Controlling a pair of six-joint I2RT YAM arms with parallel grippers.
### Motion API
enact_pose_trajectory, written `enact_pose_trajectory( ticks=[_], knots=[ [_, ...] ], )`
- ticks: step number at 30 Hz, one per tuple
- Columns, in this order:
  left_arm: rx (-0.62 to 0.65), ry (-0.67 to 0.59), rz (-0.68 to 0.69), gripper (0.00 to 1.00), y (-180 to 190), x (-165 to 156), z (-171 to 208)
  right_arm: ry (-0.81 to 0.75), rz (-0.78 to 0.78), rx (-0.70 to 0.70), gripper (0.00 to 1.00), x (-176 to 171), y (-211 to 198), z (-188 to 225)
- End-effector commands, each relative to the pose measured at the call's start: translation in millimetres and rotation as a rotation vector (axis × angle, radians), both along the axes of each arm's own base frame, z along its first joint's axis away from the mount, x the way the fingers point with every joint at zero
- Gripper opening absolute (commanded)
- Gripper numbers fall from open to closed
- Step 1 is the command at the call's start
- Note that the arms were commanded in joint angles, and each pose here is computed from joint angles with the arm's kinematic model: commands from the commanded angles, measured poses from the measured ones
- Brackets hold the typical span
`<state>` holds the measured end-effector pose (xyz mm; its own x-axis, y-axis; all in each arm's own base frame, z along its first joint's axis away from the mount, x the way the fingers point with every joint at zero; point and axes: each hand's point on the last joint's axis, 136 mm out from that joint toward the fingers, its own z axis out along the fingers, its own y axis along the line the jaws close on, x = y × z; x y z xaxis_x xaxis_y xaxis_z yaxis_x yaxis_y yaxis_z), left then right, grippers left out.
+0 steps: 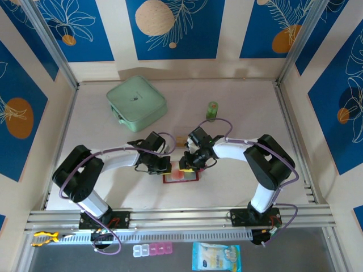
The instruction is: Take the credit cards out of the card holder
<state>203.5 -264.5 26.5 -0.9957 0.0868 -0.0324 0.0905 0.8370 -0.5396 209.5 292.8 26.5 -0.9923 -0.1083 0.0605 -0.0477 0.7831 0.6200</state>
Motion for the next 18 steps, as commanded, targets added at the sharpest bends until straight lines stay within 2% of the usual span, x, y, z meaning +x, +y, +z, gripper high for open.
enact_pose_trajectory(
  ticks=[1, 9, 18],
  knots=[
    [0.052, 0.036, -0.001, 0.00, 7, -8, -10, 0.044, -0.002, 0.029, 0.26, -5, 2, -2],
    [0.051, 0.038, 0.000, 0.00, 7, -8, -11, 0.044, -0.017, 0.108, 0.25, -4, 6, 10],
    [0.050, 0.036, 0.002, 0.00, 7, -8, -10, 0.050, -0.031, 0.169, 0.18, -2, 6, 12]
  ],
)
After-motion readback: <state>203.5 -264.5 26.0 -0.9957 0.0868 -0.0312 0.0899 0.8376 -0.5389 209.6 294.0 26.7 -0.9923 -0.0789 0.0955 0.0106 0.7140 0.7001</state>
